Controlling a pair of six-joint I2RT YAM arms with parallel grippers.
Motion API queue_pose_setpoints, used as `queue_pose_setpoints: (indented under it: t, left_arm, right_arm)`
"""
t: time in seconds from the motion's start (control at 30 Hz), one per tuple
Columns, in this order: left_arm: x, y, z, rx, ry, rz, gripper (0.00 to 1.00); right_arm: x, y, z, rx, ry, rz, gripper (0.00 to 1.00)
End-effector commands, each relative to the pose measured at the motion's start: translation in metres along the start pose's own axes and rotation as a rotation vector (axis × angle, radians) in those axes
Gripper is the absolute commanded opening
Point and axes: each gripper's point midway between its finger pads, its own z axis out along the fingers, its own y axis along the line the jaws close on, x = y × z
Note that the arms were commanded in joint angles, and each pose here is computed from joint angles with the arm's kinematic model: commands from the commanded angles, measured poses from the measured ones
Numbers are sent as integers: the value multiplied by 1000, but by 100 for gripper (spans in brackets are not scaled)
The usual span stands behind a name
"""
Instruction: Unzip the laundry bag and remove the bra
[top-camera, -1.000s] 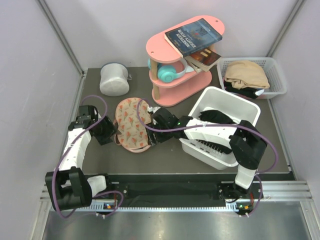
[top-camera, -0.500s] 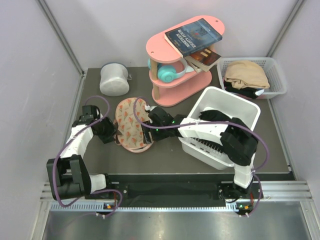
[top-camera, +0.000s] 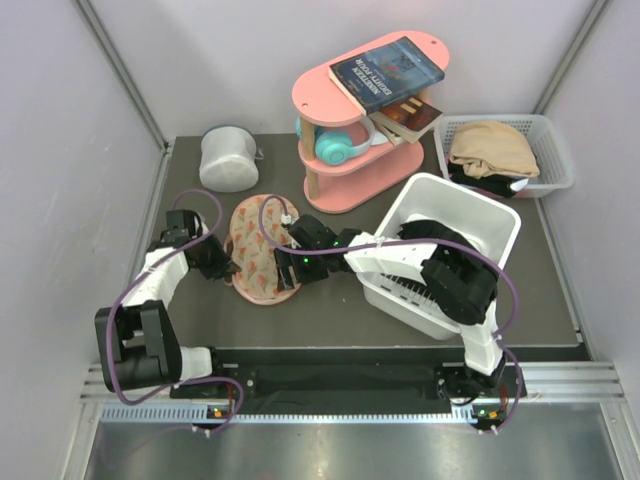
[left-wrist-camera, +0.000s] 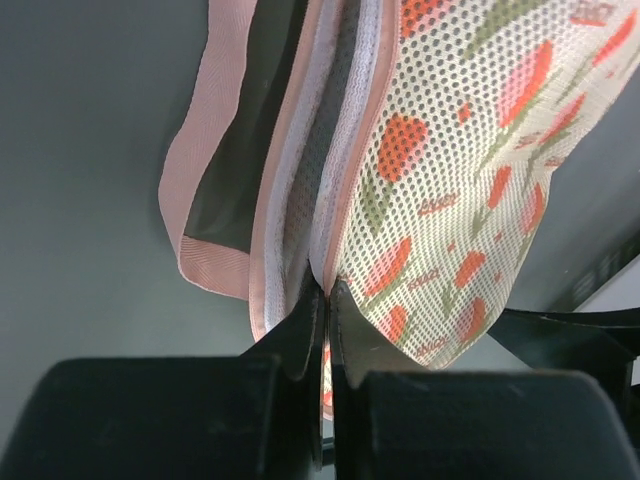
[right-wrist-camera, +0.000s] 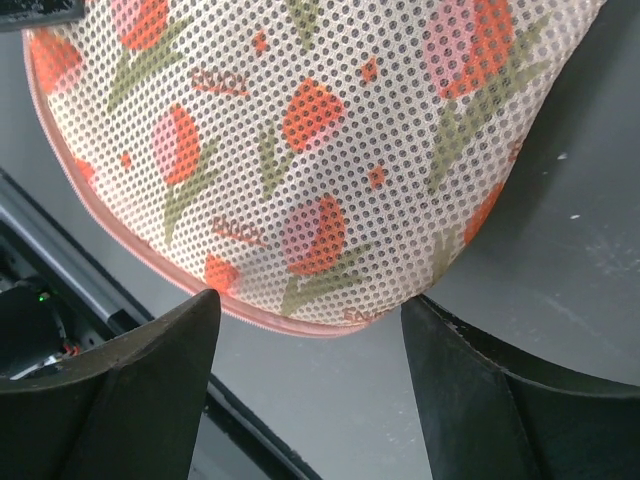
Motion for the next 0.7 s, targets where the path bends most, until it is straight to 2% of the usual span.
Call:
queue_pose_setpoints:
  t: [0.0,0.1,0.33,0.53,0.67]
  left_arm:
    - [-18,-11,-22,30,-98,99,0]
    - [-25,-27,-37,82,-135,151,0]
    - [-34,-67,-70,199,-178,198,0]
    - [-24,-93,-72,245,-153,217,0]
    - [-12,-113,-68,239,-148,230,0]
  right_arm:
    - [-15,31,-9,-99,-47,-17,73]
    - [-20,31,-22,-88,-71,-20,73]
    - [-61,45,-83,-70,-259,-74,76]
    - [-82,62,-109,-100,-367,-120,76]
    - [-83,71,-110,-109,-379,-132,76]
